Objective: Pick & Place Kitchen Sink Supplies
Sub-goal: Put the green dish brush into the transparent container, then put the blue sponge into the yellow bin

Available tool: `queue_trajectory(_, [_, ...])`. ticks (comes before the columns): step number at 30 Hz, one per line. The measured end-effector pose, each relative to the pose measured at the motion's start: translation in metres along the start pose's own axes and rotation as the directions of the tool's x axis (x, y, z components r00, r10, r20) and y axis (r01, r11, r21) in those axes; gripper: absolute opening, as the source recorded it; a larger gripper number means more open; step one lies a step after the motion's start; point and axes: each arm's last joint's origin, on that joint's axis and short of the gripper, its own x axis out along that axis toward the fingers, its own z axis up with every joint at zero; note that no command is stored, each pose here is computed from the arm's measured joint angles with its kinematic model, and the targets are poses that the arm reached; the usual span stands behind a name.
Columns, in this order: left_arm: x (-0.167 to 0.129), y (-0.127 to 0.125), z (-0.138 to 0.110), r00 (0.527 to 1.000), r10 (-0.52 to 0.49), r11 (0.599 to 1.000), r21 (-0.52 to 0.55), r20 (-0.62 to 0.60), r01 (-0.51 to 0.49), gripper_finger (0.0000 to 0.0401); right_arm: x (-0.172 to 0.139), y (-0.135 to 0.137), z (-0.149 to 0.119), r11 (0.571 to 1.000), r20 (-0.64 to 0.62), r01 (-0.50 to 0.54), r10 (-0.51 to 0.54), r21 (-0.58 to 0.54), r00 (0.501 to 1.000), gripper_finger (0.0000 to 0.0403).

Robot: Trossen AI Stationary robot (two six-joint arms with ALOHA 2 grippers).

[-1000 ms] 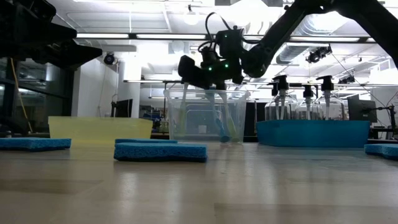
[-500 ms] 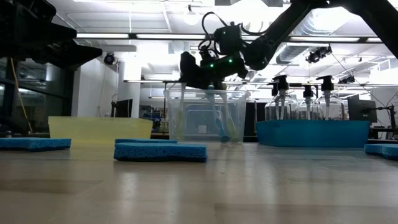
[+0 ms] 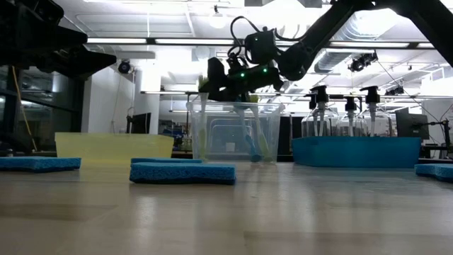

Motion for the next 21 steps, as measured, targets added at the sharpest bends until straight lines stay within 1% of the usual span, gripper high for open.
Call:
queue_trajectory(4, [0.0, 0.0, 0.0, 1.0, 0.0, 1.0, 0.0, 0.0, 0.0, 0.0382, 0.0, -0.004, 0.0, 1.0, -0.004, 0.01, -0.01, 0.004, 1.0, 0.0236])
queue_trajectory(7, [0.0, 0.0, 0.0, 1.0, 0.0, 1.0, 0.0, 0.0, 0.0, 0.0382, 0.0, -0.007, 0.002, 1.0, 0.004, 0.024, -0.024, 0.013, 1.0, 0.0253])
queue_trajectory(12, [0.0, 0.0, 0.0, 1.0, 0.0, 1.0, 0.0, -0.001, 0.0, 0.0382, 0.0, -0.011, 0.003, 0.999, 0.011, 0.033, -0.033, 0.024, 0.999, 0.0256])
queue_trajectory(16, [0.0, 0.0, 0.0, 1.0, 0.0, 1.0, 0.0, 0.0, 0.0, 0.0382, 0.0, -0.006, 0.002, 1.0, 0.005, 0.014, -0.014, 0.015, 1.0, 0.0258])
queue_trajectory(19, [0.0, 0.0, 0.0, 1.0, 0.0, 1.0, 0.0, 0.0, 0.0, 0.0382, -0.002, 0.005, 0.003, 1.0, -0.011, 0.0, -0.001, -0.031, 1.0, 0.0257])
queue_trajectory(21, [0.0, 0.0, 0.0, 1.0, 0.0, 1.0, 0.0, 0.0, 0.0, 0.0382, -0.007, 0.016, 0.008, 0.997, -0.018, -0.003, 0.002, -0.081, 1.0, 0.0257])
